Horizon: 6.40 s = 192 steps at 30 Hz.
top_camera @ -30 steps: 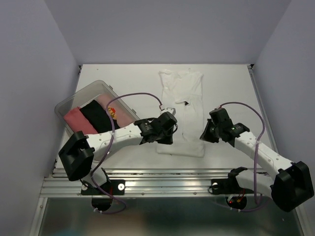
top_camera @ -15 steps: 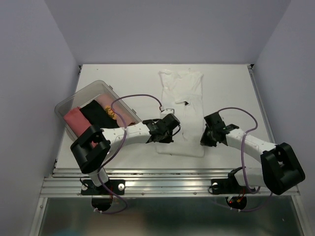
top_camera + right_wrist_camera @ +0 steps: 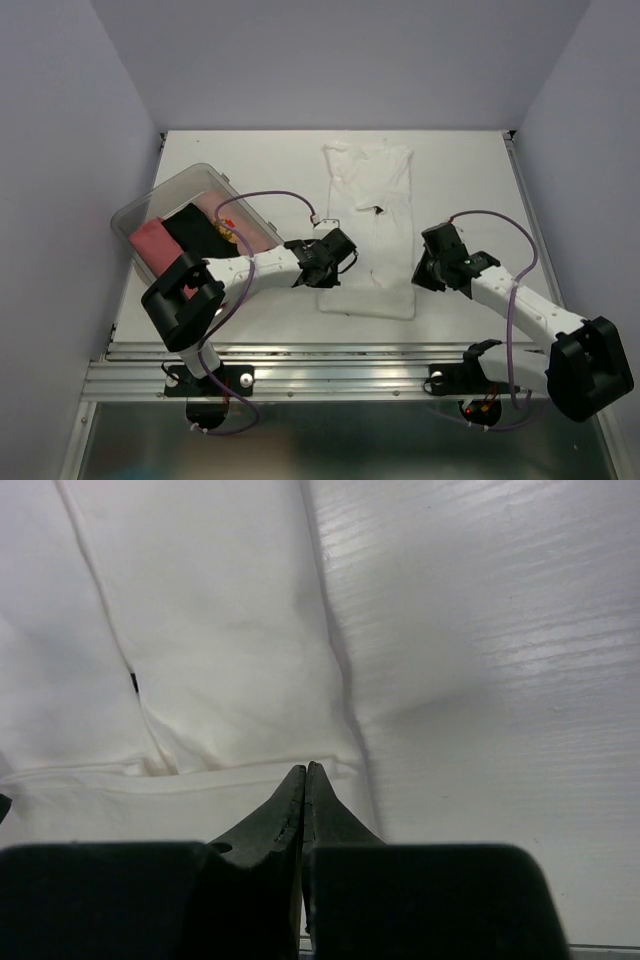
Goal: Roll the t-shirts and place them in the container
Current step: Roll the T-shirt to the center of the board.
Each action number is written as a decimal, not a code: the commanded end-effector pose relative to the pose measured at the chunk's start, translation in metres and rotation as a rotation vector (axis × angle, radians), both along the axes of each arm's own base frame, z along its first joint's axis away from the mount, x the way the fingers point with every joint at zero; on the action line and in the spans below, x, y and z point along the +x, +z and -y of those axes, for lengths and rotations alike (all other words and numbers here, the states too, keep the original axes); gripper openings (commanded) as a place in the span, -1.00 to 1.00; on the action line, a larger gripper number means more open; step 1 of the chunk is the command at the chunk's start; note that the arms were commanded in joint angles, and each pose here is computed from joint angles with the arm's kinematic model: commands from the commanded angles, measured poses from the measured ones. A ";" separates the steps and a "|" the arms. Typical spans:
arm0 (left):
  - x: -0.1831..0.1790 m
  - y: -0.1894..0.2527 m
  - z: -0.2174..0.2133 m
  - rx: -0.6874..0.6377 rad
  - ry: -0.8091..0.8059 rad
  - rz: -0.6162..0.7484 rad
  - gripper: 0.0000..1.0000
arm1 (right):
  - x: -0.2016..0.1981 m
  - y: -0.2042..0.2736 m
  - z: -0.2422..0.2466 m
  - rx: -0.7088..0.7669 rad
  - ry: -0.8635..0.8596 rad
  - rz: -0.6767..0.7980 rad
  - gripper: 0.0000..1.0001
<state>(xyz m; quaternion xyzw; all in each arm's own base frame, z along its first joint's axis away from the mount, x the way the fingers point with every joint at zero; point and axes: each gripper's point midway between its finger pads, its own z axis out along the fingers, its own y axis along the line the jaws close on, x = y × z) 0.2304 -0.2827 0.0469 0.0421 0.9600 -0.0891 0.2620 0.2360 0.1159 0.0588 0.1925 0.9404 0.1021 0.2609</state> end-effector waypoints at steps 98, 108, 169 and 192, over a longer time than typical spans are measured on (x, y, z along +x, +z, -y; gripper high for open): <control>-0.060 -0.012 -0.019 -0.236 0.122 -0.157 0.01 | -0.075 -0.040 -0.012 0.163 -0.023 -0.224 -0.27; -0.061 -0.022 -0.022 -0.226 0.144 -0.166 -0.14 | -0.074 -0.035 -0.014 0.167 -0.010 -0.209 -0.28; -0.007 0.024 -0.014 -0.219 0.143 -0.129 -1.00 | -0.014 0.017 0.000 0.016 -0.069 -0.038 -0.99; 0.044 0.016 -0.011 -0.145 0.191 -0.094 -1.00 | 0.032 0.013 0.004 -0.109 -0.077 0.022 -0.94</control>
